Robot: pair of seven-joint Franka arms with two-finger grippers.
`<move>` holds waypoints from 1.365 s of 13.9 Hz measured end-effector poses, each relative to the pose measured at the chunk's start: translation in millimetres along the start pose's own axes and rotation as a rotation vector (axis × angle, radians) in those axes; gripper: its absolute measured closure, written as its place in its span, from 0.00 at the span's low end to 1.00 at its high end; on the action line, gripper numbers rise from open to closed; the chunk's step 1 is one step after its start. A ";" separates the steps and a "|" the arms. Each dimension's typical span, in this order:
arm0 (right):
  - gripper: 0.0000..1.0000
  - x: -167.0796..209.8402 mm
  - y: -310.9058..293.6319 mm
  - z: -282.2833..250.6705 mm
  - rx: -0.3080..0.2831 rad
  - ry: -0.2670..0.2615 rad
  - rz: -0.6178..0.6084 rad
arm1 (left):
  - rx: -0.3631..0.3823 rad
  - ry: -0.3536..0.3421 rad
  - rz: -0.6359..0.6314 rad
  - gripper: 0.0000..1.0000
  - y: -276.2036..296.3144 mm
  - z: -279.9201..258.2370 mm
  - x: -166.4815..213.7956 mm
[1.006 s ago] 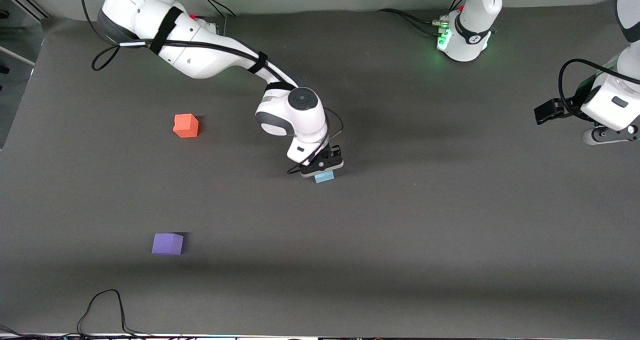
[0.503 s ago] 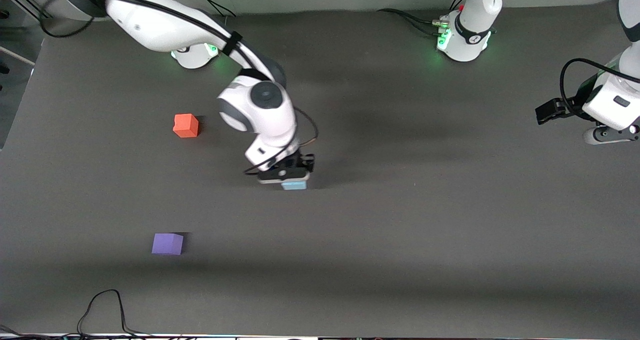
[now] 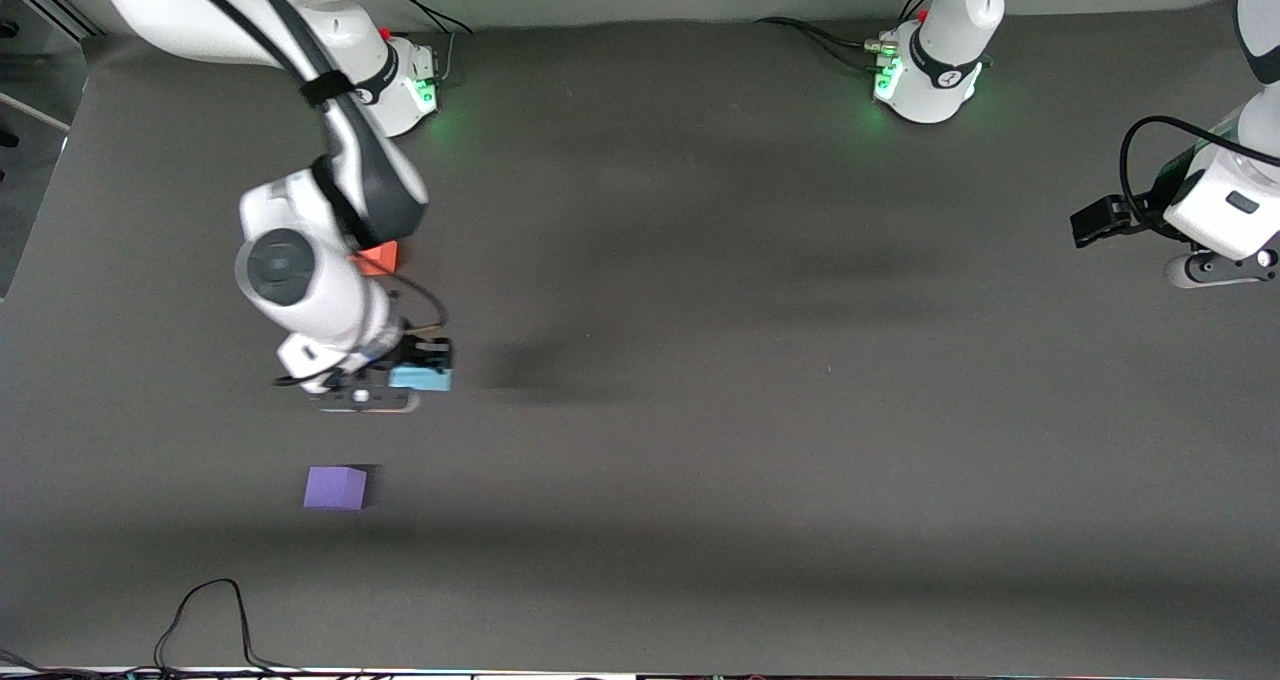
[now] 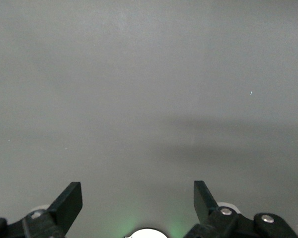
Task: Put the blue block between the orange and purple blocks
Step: 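Carry the blue block with the right gripper toward the orange block, then lower the blue block between orange and purple blocks, open the right gripper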
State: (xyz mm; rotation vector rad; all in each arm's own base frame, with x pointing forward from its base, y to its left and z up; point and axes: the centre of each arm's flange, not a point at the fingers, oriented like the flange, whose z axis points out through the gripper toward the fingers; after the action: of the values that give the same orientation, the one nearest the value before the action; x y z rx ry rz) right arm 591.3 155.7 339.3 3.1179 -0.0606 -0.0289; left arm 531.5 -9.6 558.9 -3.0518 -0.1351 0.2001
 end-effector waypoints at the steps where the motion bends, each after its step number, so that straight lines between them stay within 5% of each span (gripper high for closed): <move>1: 0.41 -7.3 26.6 10.7 0.011 0.011 -0.015 | 0.000 0.000 0.000 0.00 0.0 0.0 0.0; 6: 0.41 -51.6 131.0 82.9 0.017 0.029 -0.026 | 0.001 -0.007 0.026 0.00 -0.2 0.1 -0.8; 18: 0.41 -60.7 133.9 141.6 0.010 0.090 -0.032 | 0.001 -0.009 0.047 0.00 -0.7 -2.6 -0.2; 19: 0.33 -60.6 133.9 142.9 0.010 0.091 -0.032 | 0.001 -0.011 0.047 0.00 -0.7 -2.5 -0.4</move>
State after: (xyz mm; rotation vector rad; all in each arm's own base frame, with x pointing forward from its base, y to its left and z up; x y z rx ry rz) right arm 522.9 21.1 200.6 3.1249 -0.0089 0.1133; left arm 531.4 -9.1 561.5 -3.0553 -0.0635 0.2201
